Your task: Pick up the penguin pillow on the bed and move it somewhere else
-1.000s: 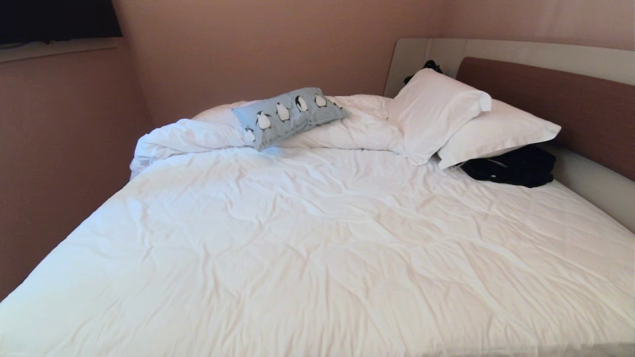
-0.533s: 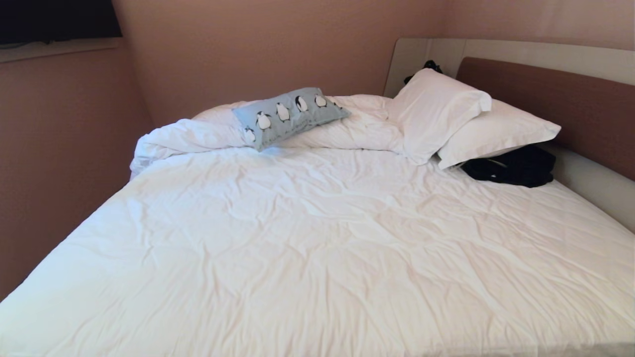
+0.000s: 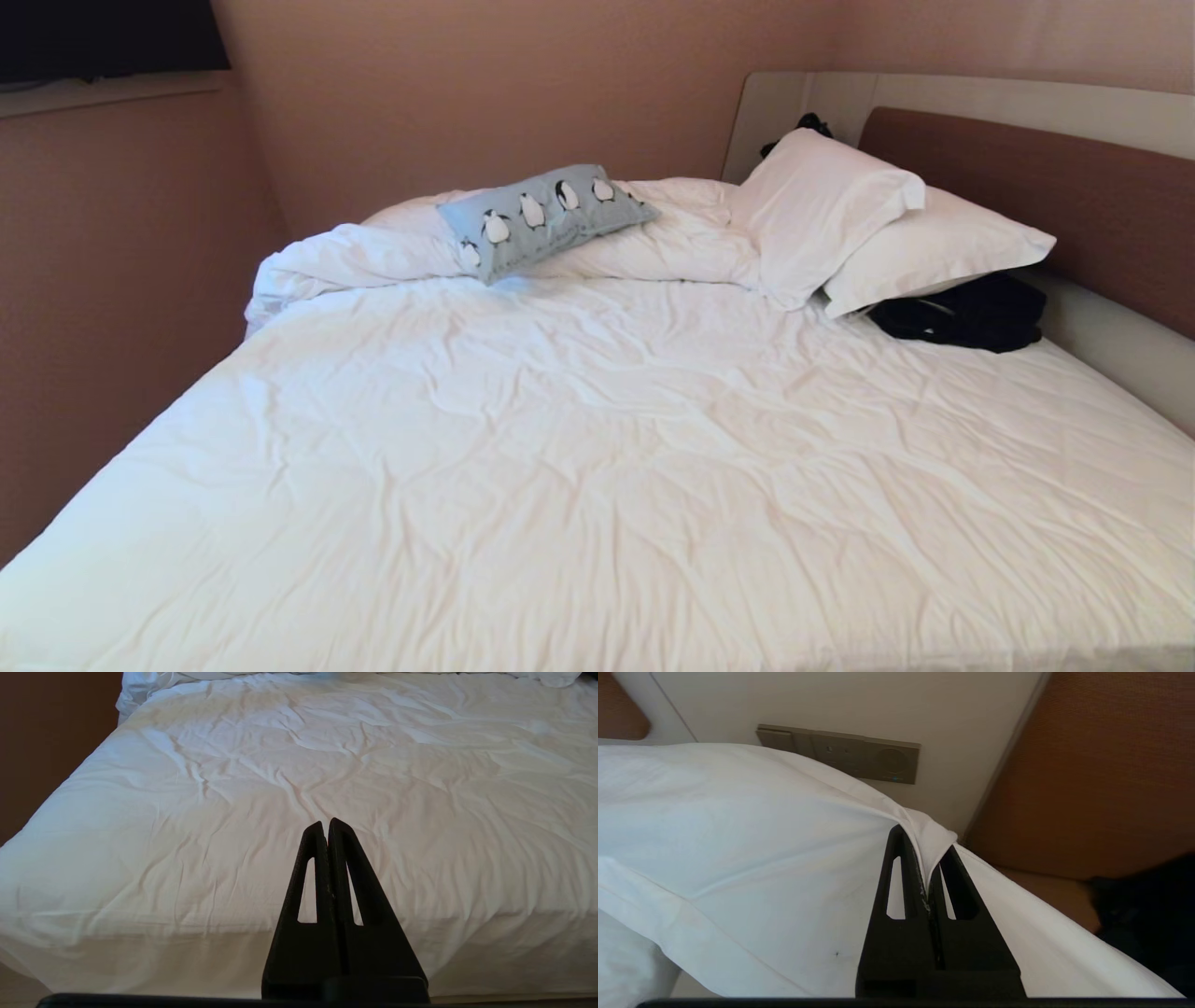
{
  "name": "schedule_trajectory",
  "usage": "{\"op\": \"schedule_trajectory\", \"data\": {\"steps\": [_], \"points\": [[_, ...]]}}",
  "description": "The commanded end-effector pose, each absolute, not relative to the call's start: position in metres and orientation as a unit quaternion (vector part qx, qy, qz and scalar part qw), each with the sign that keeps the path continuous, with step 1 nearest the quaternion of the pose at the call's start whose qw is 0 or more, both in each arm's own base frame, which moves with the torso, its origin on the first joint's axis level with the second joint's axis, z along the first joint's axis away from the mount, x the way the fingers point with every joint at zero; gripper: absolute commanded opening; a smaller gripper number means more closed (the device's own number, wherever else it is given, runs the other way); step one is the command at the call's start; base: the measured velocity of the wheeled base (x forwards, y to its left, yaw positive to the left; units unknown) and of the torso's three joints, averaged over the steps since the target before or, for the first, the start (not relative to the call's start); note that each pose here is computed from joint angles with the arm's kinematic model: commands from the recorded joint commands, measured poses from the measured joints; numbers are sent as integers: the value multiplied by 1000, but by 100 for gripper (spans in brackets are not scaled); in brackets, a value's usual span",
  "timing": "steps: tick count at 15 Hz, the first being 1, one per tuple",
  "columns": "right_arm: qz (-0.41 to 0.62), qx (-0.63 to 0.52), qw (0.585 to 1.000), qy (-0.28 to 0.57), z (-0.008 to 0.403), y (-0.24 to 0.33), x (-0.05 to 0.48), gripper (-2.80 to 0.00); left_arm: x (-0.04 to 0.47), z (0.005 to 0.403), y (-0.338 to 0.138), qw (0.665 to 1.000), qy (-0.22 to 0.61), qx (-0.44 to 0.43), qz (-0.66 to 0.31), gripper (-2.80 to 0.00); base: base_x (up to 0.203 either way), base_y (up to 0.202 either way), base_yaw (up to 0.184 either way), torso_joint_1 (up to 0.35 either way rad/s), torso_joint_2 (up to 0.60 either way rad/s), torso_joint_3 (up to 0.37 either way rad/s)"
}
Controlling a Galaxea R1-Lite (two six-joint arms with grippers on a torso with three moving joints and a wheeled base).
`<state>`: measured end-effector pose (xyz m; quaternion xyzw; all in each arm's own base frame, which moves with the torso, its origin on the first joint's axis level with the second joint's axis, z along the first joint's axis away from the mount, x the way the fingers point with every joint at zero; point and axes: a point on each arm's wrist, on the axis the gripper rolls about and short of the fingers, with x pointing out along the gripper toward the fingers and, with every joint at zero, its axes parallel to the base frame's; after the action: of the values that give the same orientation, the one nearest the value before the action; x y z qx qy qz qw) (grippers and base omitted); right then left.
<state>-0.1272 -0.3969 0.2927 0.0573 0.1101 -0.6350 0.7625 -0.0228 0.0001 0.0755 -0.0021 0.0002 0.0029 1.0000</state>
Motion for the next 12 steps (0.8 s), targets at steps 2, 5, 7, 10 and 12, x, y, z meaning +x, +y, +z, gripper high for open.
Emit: {"op": "schedule_trajectory", "data": {"steps": [2, 5, 7, 10, 12], "points": [[-643, 14, 756, 123, 297, -394, -139, -280, -23, 75, 0, 1000, 0, -2, 3, -280, 0, 0, 0, 0, 0, 0], [-659, -50, 742, 114, 297, -401, -153, -280, -23, 75, 0, 1000, 0, -2, 3, -280, 0, 0, 0, 0, 0, 0], [-664, -94, 733, 109, 296, -403, -158, -280, -23, 75, 0, 1000, 1, -2, 3, -280, 0, 0, 0, 0, 0, 0], [-671, -148, 720, 97, 290, -411, -168, -280, -23, 75, 0, 1000, 0, -2, 3, -280, 0, 0, 0, 0, 0, 0], [-672, -170, 714, 99, 286, -415, -172, -280, -23, 75, 0, 1000, 0, -2, 3, -280, 0, 0, 0, 0, 0, 0]]}}
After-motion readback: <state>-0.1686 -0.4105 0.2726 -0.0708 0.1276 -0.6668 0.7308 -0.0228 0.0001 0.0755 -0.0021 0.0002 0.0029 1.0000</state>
